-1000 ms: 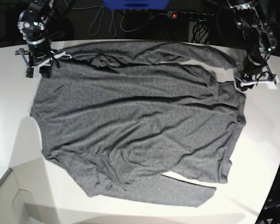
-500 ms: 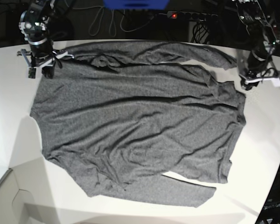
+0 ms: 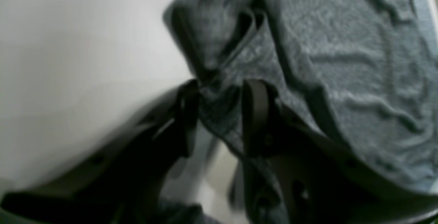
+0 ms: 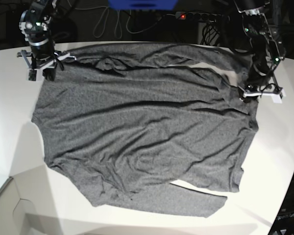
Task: Layout the t-shirt on the table in an organized manner, then fold the t-shirt properly
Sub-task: 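Pull the held shirt edge with the left gripper to straighten the sleeve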
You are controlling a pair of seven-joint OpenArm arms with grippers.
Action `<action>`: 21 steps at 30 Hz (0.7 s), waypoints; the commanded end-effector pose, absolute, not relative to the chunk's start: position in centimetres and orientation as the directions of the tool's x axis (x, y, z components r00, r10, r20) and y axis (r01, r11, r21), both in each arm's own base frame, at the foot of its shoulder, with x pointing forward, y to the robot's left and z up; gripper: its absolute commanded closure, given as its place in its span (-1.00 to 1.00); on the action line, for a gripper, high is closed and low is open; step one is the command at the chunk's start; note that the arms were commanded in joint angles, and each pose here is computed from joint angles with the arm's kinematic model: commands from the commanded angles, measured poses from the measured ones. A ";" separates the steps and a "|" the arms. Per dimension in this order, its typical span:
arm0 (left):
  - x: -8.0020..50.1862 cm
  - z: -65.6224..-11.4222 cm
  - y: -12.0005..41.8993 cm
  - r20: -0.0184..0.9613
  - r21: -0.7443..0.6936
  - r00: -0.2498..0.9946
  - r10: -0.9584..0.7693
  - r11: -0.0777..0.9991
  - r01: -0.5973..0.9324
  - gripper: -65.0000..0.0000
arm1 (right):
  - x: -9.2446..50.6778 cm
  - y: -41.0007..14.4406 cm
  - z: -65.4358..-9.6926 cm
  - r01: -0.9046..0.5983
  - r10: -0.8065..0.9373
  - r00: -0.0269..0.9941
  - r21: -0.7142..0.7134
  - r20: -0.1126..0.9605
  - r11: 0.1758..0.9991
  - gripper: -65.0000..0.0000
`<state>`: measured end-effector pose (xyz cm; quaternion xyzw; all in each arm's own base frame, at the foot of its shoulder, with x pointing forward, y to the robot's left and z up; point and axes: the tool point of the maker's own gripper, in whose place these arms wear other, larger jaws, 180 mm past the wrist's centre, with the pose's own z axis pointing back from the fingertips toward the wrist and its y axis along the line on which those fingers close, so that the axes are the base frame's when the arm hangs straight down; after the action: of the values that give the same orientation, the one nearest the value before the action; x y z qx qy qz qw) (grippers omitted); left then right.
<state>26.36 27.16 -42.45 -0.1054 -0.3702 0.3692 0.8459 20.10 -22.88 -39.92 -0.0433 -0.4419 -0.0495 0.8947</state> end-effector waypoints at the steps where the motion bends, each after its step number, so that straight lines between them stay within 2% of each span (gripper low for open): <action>1: 26.1 -42.2 27.5 0.557 -0.438 0.457 0.694 0.713 -0.548 0.37 | 20.7 -23.1 -38.9 0.127 -0.042 0.569 -0.037 0.821 0.991 0.96; 3: 25.9 -42.3 27.7 0.557 -0.435 0.458 0.693 0.713 -0.550 0.52 | 20.7 -23.1 -38.8 0.126 -0.041 0.569 -0.038 0.821 0.991 0.96; 7: 25.8 -42.2 28.0 0.560 -0.431 0.456 0.692 0.713 -0.553 1.00 | 20.8 -23.1 -38.8 0.125 -0.040 0.567 -0.037 0.823 0.991 0.96; 13: 25.8 -41.4 28.8 0.577 -0.436 0.425 0.698 0.703 -0.562 1.00 | 20.9 -23.1 -38.7 0.123 -0.039 0.565 -0.038 0.824 0.992 0.96; 21: 25.4 -36.6 29.5 0.676 -0.421 0.374 0.635 0.750 -0.511 1.00 | 21.0 -23.0 -38.7 0.121 -0.037 0.564 -0.038 0.825 0.992 0.96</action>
<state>25.05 29.06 -37.63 -0.0733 -0.4224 0.3530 0.8316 20.36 -22.86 -39.79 -0.0429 -0.4444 -0.0474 0.8936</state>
